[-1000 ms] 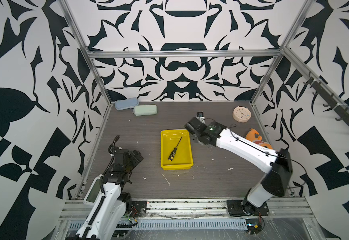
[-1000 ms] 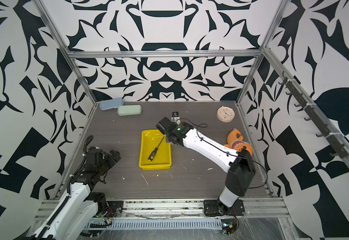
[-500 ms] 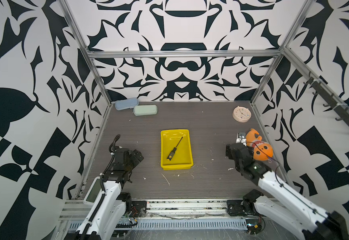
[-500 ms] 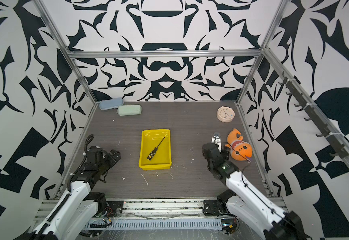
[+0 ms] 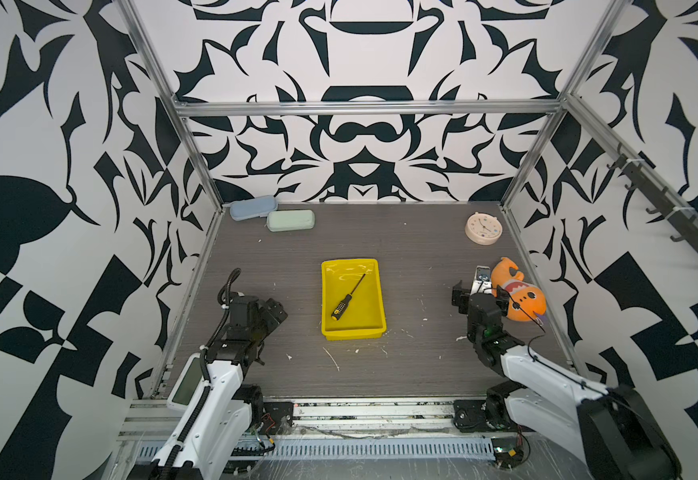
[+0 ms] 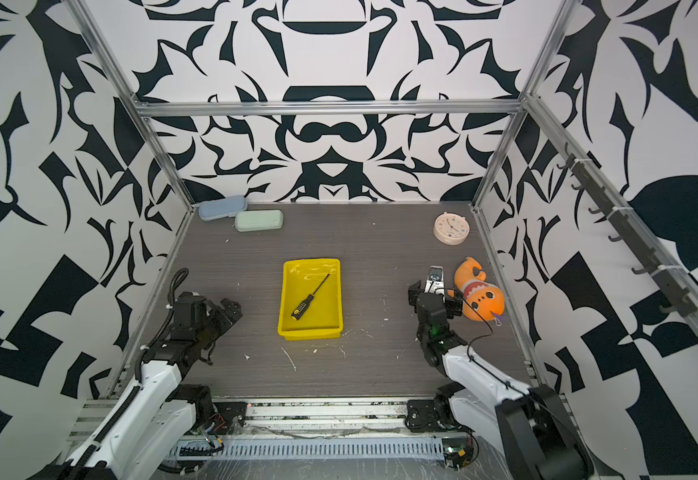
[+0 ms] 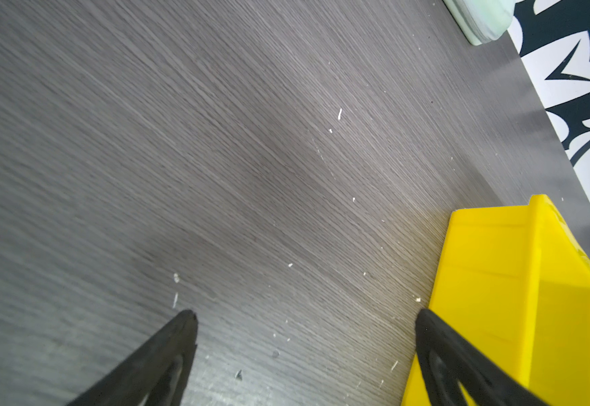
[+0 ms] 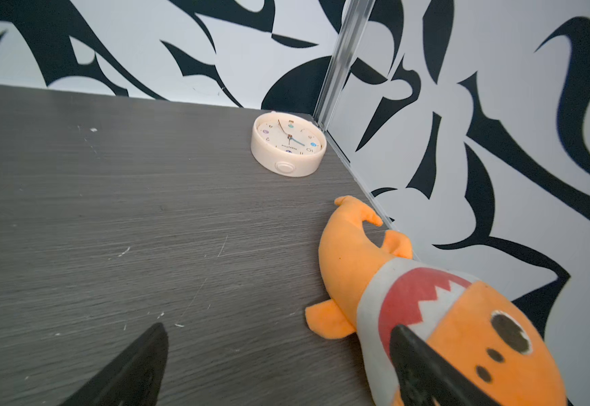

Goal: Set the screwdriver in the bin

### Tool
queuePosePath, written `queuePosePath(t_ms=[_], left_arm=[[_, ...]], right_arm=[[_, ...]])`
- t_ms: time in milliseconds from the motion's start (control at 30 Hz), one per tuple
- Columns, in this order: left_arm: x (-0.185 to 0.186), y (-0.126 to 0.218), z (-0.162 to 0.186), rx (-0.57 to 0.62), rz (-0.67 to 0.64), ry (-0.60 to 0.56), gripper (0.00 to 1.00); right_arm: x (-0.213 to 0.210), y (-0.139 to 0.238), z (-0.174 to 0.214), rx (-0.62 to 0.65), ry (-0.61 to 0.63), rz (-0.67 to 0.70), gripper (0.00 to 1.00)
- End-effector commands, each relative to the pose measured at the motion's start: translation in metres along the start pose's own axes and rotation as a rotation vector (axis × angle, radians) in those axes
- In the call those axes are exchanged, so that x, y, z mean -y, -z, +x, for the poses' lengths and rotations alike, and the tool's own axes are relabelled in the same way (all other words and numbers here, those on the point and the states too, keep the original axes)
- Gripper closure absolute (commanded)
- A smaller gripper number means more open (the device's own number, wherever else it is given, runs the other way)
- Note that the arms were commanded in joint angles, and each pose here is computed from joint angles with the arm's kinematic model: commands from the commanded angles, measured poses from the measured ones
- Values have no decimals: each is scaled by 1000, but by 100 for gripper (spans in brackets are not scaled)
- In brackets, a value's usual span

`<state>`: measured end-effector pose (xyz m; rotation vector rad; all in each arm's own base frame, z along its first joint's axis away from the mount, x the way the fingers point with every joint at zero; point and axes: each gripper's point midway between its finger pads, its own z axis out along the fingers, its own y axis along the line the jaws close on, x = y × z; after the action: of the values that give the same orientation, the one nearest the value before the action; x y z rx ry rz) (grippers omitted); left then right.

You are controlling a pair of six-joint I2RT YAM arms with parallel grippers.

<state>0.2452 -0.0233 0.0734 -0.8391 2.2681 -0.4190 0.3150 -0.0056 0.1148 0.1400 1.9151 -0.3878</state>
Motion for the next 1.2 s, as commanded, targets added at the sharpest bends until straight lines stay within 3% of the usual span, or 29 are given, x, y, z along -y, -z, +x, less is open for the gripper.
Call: queuePosePath(t_ms=[0,133,267,367,433,600,767,833,967,1100,1167], left_arm=[[2,-2,-4,20,7,51,1],[2,-9,0,4,18,77,1],[4,-13,-1,-4,9,65,1],[12,-19,-15,54,35,40,1],[24,-18,-37,127,40,-24,1],[54,6,-106,288,-61,-211,1],[56,13,-154,465,-221,-418,1],[64,1,-154,503,-189,-561,1],[63,-20,-144,598,-124,-639,1],[48,-54,-123,545,-97,-640,1],[60,-62,-118,510,-45,-698,1]], right_arm=[[-7,-15,-31,94,-43,13,0],[-5,-38,-22,72,-53,36,0],[-15,-51,-19,19,-40,-38,0],[-10,-58,-5,108,-104,-46,0],[-9,-57,3,85,-89,-49,4],[-12,-69,4,20,-75,-41,0],[-34,-67,4,9,-22,-169,0],[-33,-68,2,21,-22,-161,0],[-33,-68,2,15,-21,-164,0],[-33,-68,4,14,-20,-163,0],[-33,-68,3,15,-21,-163,0]])
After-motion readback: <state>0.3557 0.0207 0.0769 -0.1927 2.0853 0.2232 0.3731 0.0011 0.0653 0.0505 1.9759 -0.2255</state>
